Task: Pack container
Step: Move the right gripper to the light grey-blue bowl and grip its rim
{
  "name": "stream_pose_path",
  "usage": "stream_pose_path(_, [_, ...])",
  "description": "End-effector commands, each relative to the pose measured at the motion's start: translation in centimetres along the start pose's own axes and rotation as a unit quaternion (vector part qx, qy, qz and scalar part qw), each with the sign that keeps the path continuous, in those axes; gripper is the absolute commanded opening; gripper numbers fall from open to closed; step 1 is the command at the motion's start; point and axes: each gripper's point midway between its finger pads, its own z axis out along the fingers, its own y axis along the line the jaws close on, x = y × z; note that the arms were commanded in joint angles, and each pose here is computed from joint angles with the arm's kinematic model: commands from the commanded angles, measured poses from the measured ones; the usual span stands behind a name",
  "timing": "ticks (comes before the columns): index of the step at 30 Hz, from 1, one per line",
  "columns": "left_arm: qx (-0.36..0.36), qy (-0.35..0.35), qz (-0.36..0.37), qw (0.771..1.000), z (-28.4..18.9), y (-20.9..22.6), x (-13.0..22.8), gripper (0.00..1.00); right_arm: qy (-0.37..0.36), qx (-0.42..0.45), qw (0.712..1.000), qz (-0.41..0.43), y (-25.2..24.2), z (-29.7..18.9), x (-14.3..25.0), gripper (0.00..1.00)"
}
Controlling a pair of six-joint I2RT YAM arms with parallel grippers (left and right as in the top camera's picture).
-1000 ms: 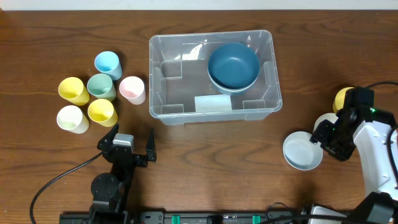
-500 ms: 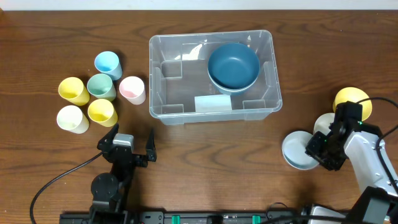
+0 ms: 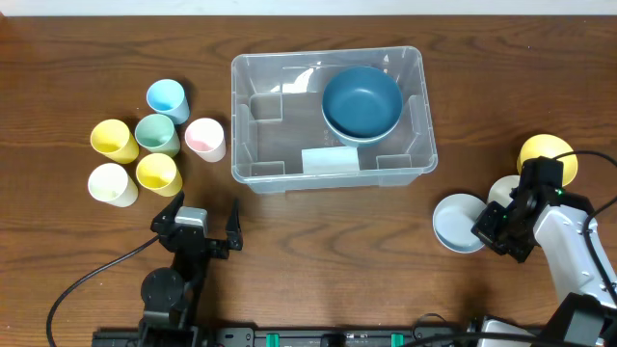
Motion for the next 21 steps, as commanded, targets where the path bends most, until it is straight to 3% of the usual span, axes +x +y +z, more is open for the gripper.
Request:
stream_pose_path(1, [0.001, 0.023, 0.0, 1.0, 0.1, 0.0, 1.5, 0.98, -0.005, 0.009, 1.0, -0.003, -0.5, 0.1, -0.2, 0.01])
stream_pose_path(8, [0.001, 0.023, 0.0, 1.0, 0.1, 0.0, 1.5, 0.98, -0.03, -0.032, 0.998, -0.052, 1.4, -2.9, -1.6, 0.01])
stream_pose_path(21, [0.001, 0.023, 0.0, 1.0, 0.1, 0.0, 1.5, 0.98, -0.168, -0.071, 0.98, -0.084, 3.2, -16.4, -4.4, 0.01])
